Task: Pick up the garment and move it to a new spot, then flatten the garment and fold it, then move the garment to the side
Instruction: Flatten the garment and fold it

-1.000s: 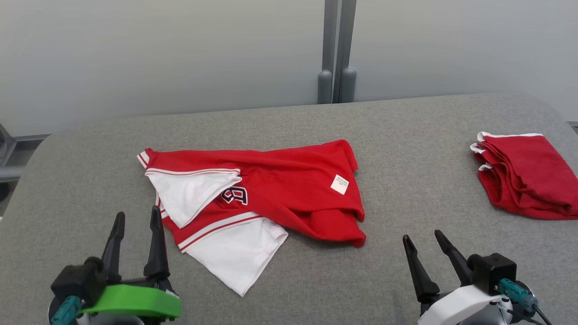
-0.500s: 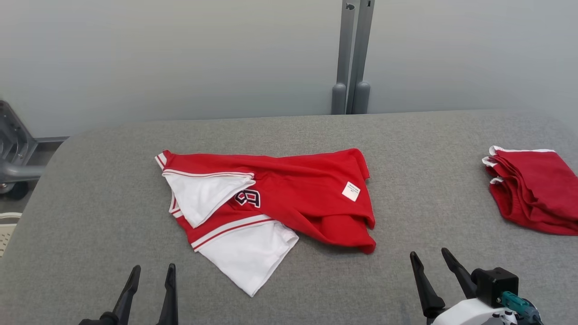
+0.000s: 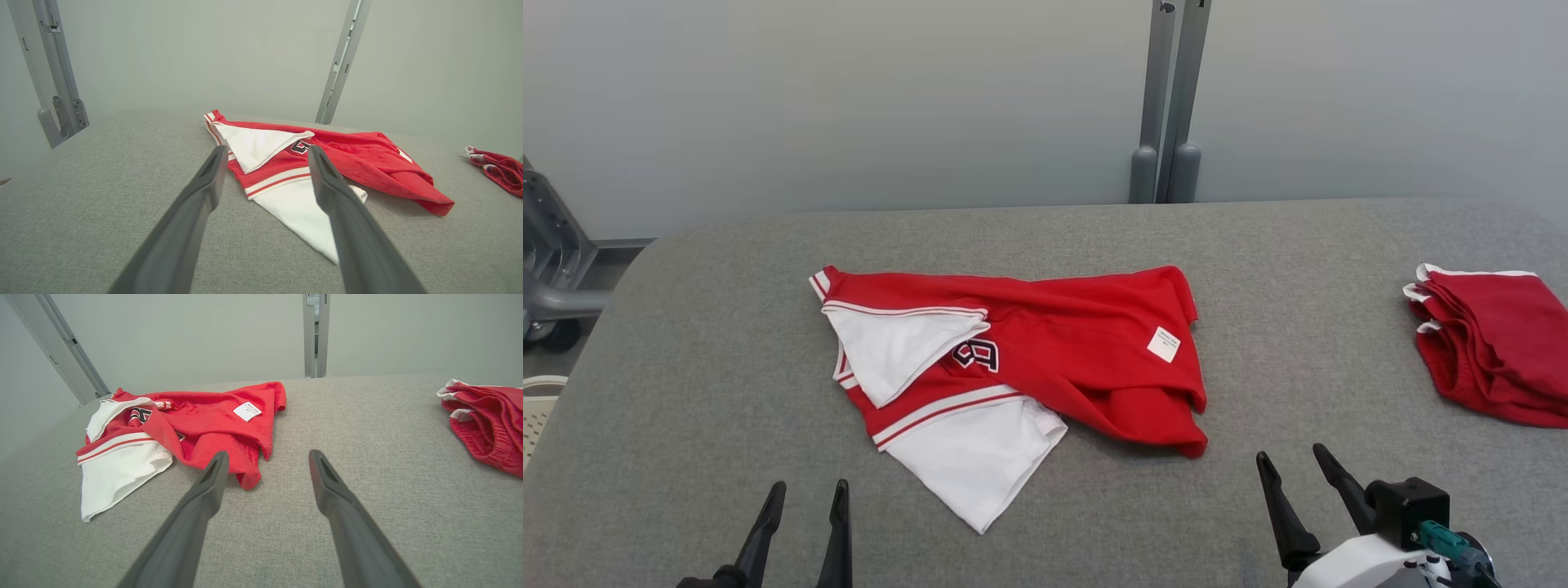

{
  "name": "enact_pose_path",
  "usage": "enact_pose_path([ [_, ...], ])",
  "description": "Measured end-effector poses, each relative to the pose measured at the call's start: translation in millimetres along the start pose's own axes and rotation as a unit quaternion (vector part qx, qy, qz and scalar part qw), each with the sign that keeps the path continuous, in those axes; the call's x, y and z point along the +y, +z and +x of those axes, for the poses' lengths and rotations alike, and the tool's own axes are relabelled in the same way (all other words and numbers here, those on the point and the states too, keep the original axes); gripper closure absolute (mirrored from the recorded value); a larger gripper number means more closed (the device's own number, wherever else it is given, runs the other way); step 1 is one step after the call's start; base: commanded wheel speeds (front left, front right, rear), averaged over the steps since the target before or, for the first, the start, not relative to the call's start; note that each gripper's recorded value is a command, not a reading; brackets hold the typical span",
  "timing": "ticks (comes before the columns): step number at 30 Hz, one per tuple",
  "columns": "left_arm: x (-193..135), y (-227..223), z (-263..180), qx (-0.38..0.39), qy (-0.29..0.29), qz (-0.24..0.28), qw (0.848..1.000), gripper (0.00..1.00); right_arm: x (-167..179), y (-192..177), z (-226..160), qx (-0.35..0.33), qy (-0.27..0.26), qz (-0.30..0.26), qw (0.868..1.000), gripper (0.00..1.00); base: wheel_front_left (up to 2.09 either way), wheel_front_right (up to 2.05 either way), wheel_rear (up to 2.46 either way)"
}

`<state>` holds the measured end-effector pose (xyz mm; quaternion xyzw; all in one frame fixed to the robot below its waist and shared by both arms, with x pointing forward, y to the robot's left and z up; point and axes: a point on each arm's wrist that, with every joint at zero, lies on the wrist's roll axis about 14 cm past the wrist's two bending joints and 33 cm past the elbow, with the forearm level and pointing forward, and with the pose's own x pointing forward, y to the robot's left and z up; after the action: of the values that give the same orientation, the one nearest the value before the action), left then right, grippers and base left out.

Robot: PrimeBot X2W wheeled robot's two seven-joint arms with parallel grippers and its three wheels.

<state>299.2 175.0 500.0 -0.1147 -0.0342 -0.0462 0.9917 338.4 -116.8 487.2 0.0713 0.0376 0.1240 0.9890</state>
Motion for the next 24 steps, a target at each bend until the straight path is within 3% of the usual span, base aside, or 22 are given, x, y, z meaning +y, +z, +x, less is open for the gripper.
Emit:
enact_pose_path([
  [8, -2.8, -3.7, 2.7, 0.006, -0.005, 0.001, 1.000, 0.00, -3.7, -1.9, 2.0, 0.009, -0.004, -0.015, 1.000, 0.00, 0.00, 0.00, 0.00],
  [14, -8.3, -7.3, 7.1, 0.012, -0.015, 0.001, 1.000, 0.00, -15.8, -2.0, 23.9, 0.042, -0.013, -0.083, 0.996, 0.00, 0.00, 0.00, 0.00],
  [24, -4.1, -11.4, 8.0, 0.020, -0.008, 0.001, 1.000, 0.00, -4.0, -45.1, 56.7, 0.136, 0.025, -0.109, 0.984, 0.00, 0.00, 0.00, 0.00],
])
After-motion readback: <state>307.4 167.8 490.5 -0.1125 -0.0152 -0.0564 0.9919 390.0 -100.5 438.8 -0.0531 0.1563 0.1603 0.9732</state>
